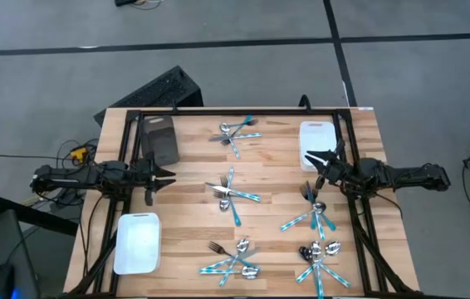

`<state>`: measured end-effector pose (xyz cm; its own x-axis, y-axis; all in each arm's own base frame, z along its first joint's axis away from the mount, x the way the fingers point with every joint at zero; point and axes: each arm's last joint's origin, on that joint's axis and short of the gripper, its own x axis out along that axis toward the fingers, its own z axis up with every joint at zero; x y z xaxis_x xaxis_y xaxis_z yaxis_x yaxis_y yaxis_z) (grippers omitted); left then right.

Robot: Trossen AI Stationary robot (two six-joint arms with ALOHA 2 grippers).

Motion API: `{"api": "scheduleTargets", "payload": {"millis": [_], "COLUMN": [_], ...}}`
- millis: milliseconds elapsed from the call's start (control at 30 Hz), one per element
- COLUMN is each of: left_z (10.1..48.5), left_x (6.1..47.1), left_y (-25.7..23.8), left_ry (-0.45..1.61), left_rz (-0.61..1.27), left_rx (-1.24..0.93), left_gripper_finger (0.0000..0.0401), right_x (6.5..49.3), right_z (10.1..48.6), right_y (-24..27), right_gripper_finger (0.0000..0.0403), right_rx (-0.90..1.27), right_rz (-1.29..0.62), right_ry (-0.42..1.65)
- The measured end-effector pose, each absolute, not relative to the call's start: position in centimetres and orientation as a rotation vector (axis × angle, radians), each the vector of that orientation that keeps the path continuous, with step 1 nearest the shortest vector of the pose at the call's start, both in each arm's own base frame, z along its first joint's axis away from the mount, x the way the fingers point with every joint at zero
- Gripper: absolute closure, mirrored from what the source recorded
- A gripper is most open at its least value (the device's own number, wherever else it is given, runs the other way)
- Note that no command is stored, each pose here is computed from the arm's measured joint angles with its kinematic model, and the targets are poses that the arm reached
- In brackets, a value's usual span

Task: Sort silverware by color (type)
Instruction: Put the blue white spoon into the right white bin

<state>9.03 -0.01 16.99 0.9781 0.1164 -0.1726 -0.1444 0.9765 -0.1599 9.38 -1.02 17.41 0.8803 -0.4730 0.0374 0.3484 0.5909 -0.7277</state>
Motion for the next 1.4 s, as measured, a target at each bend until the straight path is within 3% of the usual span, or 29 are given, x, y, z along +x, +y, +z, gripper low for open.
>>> {"api": "scheduleTargets", "payload": {"millis": [600, 1033, 1400], "left_z": [16.45, 16.11, 16.14], "left_x": [9.51, 9.70, 9.65], "left_y": [0.00, 0.52, 0.66], "left_ry": [0.228, 0.264, 0.249], "left_rz": [0.158, 0.343, 0.399], "left_rx": [-0.224, -0.112, -0.147], "left_gripper_finger": [0.0305, 0.0305, 0.0305], "right_x": [9.32, 9.32, 9.32], "right_z": [17.54, 17.45, 17.44], "right_y": [-1.18, -1.18, -1.18], "right_gripper_finger": [0.0308, 0.0308, 0.0308], "right_rx": [-0.799, -0.803, -0.804], "right_rz": [-0.526, -0.521, -0.520], "right_ry": [0.170, 0.181, 0.182]}}
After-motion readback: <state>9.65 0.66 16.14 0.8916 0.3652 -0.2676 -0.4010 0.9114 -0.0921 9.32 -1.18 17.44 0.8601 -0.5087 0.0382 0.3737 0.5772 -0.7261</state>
